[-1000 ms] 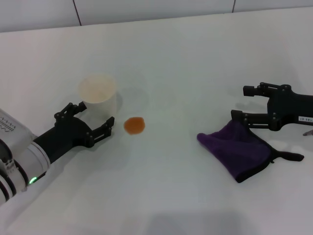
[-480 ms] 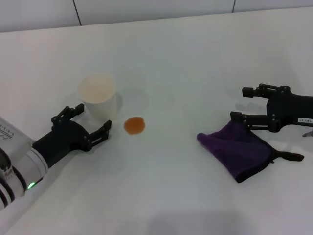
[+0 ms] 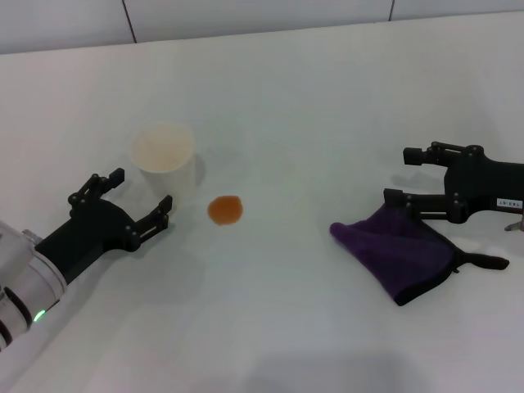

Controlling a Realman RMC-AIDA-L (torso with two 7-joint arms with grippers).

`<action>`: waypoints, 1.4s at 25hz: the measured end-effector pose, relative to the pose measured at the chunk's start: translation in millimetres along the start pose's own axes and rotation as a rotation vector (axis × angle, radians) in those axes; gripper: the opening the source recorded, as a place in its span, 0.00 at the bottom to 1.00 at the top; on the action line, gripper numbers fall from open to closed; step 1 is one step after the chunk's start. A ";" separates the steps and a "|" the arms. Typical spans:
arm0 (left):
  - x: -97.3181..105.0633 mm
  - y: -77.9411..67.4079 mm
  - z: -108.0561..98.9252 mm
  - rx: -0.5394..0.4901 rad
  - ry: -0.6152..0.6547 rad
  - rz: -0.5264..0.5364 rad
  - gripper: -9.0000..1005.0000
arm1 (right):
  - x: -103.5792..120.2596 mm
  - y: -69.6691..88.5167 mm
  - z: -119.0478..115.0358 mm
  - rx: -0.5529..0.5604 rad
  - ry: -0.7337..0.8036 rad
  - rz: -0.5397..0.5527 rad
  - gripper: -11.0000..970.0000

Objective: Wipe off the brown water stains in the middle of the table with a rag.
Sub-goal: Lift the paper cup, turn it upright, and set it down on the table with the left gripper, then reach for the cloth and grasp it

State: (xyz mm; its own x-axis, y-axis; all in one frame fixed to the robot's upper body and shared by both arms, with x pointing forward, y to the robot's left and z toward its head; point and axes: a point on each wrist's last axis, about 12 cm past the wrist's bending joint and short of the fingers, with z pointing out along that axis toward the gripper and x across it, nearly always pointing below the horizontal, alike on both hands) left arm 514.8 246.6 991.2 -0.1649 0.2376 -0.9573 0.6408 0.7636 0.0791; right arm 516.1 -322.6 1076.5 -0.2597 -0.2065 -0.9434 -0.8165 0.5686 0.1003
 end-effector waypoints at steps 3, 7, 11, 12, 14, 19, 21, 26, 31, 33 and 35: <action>0.0 0.4 -1.1 -0.004 -0.006 0.001 0.87 | 0.1 0.5 0.4 -0.003 0.001 0.000 0.85; -2.0 -0.5 -3.3 0.003 -0.034 0.003 0.87 | 0.1 0.6 0.4 -0.004 0.000 0.000 0.85; -2.2 -1.7 -8.9 -0.004 -0.068 0.016 0.87 | 0.1 0.6 0.3 -0.004 0.000 0.000 0.85; -2.3 -1.8 -9.9 -0.009 -0.076 0.021 0.87 | 0.1 0.6 0.4 -0.004 0.000 0.000 0.85; -2.8 -2.5 -10.2 -0.010 -0.084 0.025 0.87 | 0.1 0.6 0.3 -0.004 0.000 -0.001 0.85; -5.4 -3.9 -13.4 -0.007 -0.123 0.022 0.87 | -0.1 0.5 0.3 -0.004 0.000 -0.002 0.85; -7.0 -4.3 -15.3 -0.006 -0.145 0.021 0.87 | -0.2 0.5 0.3 -0.004 0.000 -0.003 0.85; -12.8 -5.0 -18.6 -0.002 -0.206 0.021 0.87 | -0.2 0.5 0.3 -0.004 0.000 -0.003 0.85; -20.1 -2.8 -24.5 -0.007 -0.282 0.024 0.87 | -0.3 1.5 0.2 -0.011 -0.002 -0.003 0.85; -23.8 -0.6 -26.6 -0.011 -0.314 0.026 0.87 | -0.2 1.5 0.1 -0.011 -0.002 -0.003 0.85; -29.0 2.6 -27.3 -0.015 -0.349 0.031 0.87 | -0.1 1.6 0.0 -0.012 -0.002 -0.002 0.85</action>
State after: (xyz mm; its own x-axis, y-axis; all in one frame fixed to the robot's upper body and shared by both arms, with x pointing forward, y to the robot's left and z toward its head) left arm 500.8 258.0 1026.8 0.1219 0.0432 -0.9916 0.6297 0.7689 0.1109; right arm 514.8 -321.7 1076.8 -0.2567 -0.2062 -0.9442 -0.8230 0.5589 0.1016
